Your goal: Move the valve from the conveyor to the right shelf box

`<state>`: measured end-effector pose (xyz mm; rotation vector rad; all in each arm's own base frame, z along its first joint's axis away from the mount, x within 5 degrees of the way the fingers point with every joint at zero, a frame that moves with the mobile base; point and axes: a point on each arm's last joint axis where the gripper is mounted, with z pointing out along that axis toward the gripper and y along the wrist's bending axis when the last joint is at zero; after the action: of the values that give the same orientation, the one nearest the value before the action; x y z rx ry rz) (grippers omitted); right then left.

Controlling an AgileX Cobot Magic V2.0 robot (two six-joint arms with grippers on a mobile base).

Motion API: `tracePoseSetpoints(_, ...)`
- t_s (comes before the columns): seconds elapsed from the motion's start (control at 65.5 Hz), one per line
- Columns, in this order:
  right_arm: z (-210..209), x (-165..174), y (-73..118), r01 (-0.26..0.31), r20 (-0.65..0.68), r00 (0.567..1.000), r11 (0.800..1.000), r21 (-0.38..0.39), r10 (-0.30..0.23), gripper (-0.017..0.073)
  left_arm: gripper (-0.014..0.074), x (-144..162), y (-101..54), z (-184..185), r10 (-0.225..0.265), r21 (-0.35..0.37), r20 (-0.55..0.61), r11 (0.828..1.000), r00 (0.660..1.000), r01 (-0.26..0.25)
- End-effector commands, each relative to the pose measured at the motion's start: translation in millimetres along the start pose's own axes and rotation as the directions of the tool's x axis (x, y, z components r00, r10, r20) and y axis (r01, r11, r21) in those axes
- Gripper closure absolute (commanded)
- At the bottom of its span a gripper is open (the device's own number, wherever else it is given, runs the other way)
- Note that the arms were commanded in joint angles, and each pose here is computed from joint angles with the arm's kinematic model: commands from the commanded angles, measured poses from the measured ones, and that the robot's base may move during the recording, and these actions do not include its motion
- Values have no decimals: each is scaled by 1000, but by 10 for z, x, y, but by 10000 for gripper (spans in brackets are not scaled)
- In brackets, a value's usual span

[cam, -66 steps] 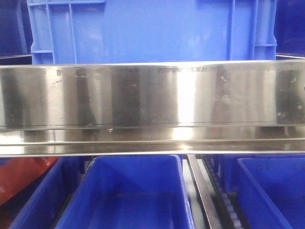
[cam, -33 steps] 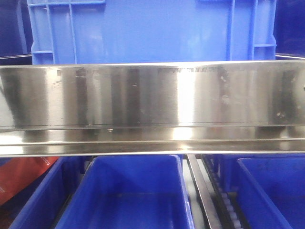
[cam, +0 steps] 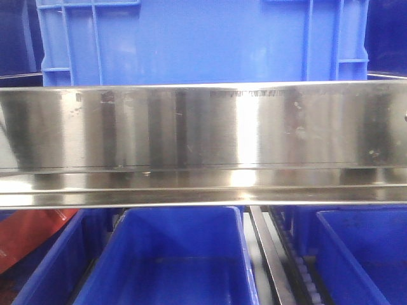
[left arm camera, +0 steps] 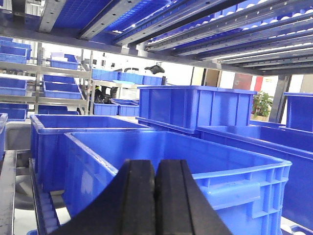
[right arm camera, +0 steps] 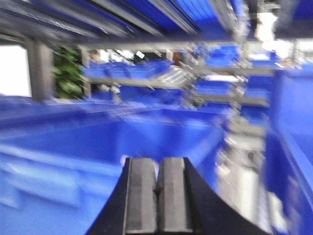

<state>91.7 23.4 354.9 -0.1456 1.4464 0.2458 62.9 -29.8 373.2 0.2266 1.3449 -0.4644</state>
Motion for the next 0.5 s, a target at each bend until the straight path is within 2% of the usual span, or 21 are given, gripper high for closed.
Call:
tracePoseSetpoints(0.0,-73,224,-85,25,-21,999,996,82,-24,727,704,-23,0,-13,10,0,25,1000,1000,-10)
tracePoseSetpoints(0.198,-304,796,-227,70,-80,995,967,244,-52,727,704,-23,0,-13,10,0,25,1000,1000,-10)
tracePoseSetpoints(0.382,-454,1175,-272,77,-41,997,947,312,-67,727,704,-23,0,-13,10,0,25,1000,1000,-10)
tracePoseSetpoints(0.489,-502,1337,-276,77,-51,997,945,319,-64,727,704,-23,0,-13,10,0,25,1000,1000,-10)
